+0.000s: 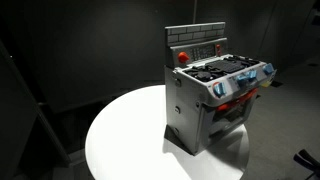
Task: Press the top right orange button on the stove
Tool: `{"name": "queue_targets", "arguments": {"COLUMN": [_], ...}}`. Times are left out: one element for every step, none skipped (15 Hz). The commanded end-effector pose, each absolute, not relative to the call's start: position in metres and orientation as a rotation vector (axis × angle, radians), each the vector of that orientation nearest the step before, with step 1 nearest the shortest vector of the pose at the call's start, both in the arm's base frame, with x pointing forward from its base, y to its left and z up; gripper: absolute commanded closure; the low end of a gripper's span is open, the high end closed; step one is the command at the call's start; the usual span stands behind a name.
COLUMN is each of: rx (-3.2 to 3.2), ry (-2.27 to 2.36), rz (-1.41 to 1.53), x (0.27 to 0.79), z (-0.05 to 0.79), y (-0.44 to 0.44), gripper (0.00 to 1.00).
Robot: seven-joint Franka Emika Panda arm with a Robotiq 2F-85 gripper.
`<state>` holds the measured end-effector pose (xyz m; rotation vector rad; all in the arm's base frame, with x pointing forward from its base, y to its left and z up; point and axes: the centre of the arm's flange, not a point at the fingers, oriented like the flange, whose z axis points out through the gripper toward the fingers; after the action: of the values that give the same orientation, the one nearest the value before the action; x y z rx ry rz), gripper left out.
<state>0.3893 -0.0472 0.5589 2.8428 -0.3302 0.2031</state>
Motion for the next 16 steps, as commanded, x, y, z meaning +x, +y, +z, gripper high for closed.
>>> {"name": "queue_targets", "arguments": {"rx": [2.843,2.843,2.843,2.843,2.845,2.845,2.842,2.842,2.838,2.832,2.829,2.823,2.821,2.819,2.821,2.823], "ry": [-0.330,-0.330,-0.331,-0.331,-0.343,-0.353,-0.371,-0.384,-0.397,-0.406,-0.416,-0.428,-0.436,-0.445,-0.450,-0.453], "rz": [0.205,0.206,0.206,0.206,0.222,0.237,0.269,0.294,0.333,0.378,0.415,0.444,0.474,0.500,0.517,0.534], "x": [0.389,0.389,0.389,0.389,0.393,0.397,0.401,0.407,0.413,0.419,0.427,0.434,0.443,0.452,0.461,0.469], "z": [0.560,0.560,0.560,0.560,0.561,0.561,0.562,0.564,0.564,0.565,0.565,0.564,0.563,0.561,0.558,0.556], "y": [-0.047,-0.047,-0.047,-0.047,-0.048,-0.048,-0.047,-0.047,-0.046,-0.045,-0.043,-0.042,-0.041,-0.040,-0.039,-0.039], "gripper": [0.00,0.00,0.00,0.00,0.00,0.00,0.00,0.00,0.00,0.00,0.00,0.00,0.00,0.00,0.00,0.00]}}
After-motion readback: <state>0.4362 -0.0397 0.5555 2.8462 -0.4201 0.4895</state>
